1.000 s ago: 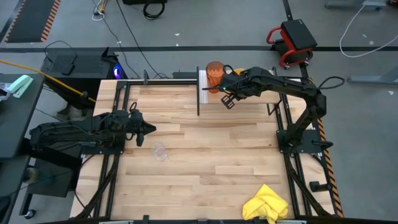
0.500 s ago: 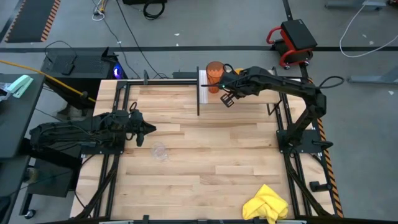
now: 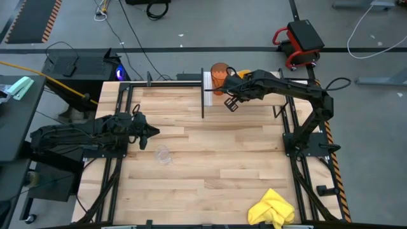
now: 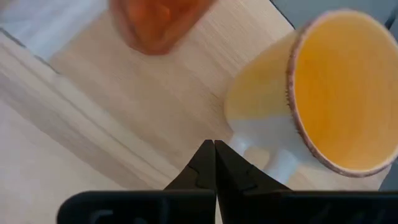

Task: Stack small to large cups/mugs on shelf
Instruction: Put the yellow mug on the shelf, then put the transparent mug on the shelf

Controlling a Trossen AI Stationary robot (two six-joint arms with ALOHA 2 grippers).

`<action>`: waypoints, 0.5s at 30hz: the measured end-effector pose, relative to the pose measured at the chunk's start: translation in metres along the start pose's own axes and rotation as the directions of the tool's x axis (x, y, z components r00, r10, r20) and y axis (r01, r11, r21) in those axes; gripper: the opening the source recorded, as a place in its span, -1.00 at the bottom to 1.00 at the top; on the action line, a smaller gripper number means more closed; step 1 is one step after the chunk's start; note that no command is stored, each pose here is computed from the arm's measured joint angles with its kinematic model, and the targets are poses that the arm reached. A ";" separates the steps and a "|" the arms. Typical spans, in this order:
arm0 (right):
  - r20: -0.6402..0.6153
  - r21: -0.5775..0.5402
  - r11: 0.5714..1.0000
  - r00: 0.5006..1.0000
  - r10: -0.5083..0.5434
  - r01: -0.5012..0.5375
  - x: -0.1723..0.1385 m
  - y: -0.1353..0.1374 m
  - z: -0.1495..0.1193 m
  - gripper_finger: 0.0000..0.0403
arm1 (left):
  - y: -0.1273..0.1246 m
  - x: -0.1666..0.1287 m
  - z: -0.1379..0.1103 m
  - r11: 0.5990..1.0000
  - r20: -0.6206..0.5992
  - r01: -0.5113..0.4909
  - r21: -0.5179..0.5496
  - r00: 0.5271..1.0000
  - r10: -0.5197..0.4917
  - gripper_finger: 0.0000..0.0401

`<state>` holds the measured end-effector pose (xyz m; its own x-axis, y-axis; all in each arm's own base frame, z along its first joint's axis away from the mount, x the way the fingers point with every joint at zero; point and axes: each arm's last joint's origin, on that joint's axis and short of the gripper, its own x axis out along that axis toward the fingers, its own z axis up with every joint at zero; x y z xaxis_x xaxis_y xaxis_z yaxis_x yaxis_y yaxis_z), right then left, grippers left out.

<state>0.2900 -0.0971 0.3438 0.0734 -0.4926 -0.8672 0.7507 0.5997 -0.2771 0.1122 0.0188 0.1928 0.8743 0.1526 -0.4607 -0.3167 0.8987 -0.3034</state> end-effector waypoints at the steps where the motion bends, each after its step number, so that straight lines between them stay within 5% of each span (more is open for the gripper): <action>1: 0.010 -0.004 1.000 1.000 0.007 -0.007 -0.003 0.001 0.001 -0.99 | 0.000 0.000 0.000 1.000 0.000 0.000 0.000 1.000 0.000 -0.72; 7: 0.096 -0.014 0.997 0.992 0.080 -0.079 -0.037 0.008 0.004 -0.98 | 0.000 0.000 0.000 1.000 0.000 0.000 -0.001 1.000 0.000 -0.72; 15: 0.103 -0.048 0.941 0.936 0.337 -0.334 -0.087 0.039 -0.018 -0.92 | 0.000 0.000 -0.001 1.000 -0.006 -0.002 -0.019 1.000 0.002 -0.75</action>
<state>0.3014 -0.0195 0.4016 0.3896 -0.3240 -0.8621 0.6509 0.7591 0.0089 0.1119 0.0187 0.1922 0.8714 0.1516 -0.4665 -0.3254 0.8903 -0.3186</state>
